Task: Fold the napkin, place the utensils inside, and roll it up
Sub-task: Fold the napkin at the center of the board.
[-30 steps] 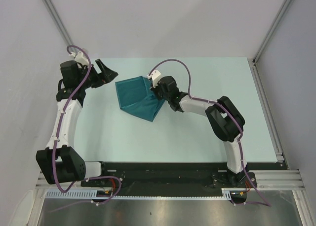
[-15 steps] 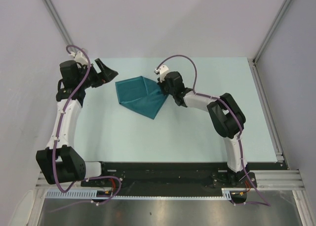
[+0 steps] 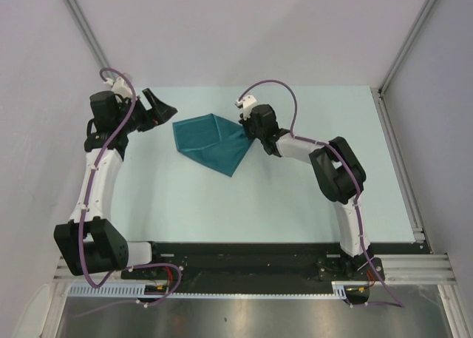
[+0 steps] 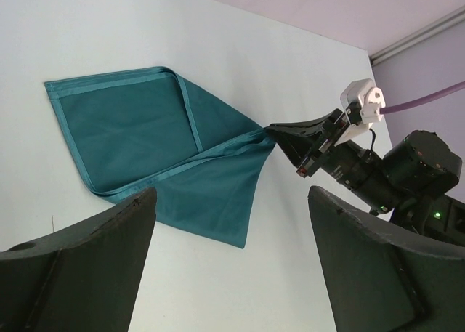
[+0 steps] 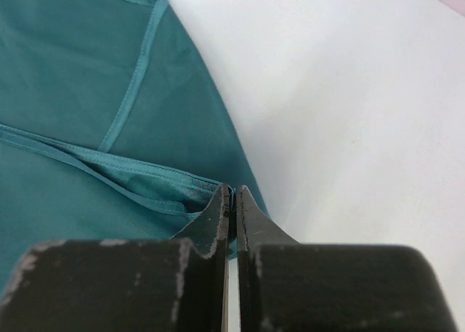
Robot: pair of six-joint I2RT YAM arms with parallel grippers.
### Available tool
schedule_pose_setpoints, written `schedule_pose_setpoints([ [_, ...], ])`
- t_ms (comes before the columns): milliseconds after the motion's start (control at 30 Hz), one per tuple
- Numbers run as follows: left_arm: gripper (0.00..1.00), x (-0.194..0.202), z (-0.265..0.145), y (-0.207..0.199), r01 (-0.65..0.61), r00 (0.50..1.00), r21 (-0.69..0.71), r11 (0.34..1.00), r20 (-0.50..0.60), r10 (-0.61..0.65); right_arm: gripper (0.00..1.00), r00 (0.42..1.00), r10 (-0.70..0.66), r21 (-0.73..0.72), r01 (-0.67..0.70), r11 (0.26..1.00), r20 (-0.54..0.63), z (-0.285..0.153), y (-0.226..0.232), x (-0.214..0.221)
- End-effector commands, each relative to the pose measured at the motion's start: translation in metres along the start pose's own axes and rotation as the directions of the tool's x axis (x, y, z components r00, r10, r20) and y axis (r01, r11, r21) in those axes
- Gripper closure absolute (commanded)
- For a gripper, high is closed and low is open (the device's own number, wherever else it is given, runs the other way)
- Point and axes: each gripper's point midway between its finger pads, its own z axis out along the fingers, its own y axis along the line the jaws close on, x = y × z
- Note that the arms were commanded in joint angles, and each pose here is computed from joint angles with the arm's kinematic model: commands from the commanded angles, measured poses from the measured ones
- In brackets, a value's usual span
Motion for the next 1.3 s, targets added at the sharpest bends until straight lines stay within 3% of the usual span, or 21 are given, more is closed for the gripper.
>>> schedule_pose_setpoints([
  [0,0.1,-0.012,-0.006,-0.007,-0.014,0.999,0.028,1.0,0.042,0.012,1.0,0.999,0.021,0.057,-0.024,0.998,0.046,0.006,-0.022,-0.02],
  [1000,0.1,-0.013,-0.007,-0.007,-0.013,0.999,0.032,0.999,0.046,0.012,0.99,0.997,0.076,0.128,-0.077,0.989,0.008,0.018,-0.052,-0.006],
  [1067,0.1,-0.014,-0.007,-0.007,-0.015,0.999,0.031,0.999,0.049,0.014,0.74,0.996,0.084,0.123,-0.084,0.989,0.005,0.016,-0.051,-0.009],
  [1100,0.1,-0.013,-0.007,-0.008,-0.013,0.999,0.034,0.999,0.046,0.011,0.56,0.996,0.087,0.116,-0.088,0.989,0.012,0.013,-0.051,-0.014],
  [1167,0.1,-0.013,-0.007,-0.008,-0.013,0.999,0.035,0.999,0.046,0.011,0.43,0.994,0.103,0.104,-0.105,0.989,0.023,0.007,-0.05,-0.022],
  [1267,0.1,-0.012,-0.007,-0.008,-0.011,0.999,0.035,0.999,0.046,0.01,0.32,0.99,0.133,0.06,-0.136,0.989,0.054,-0.007,-0.047,-0.042],
])
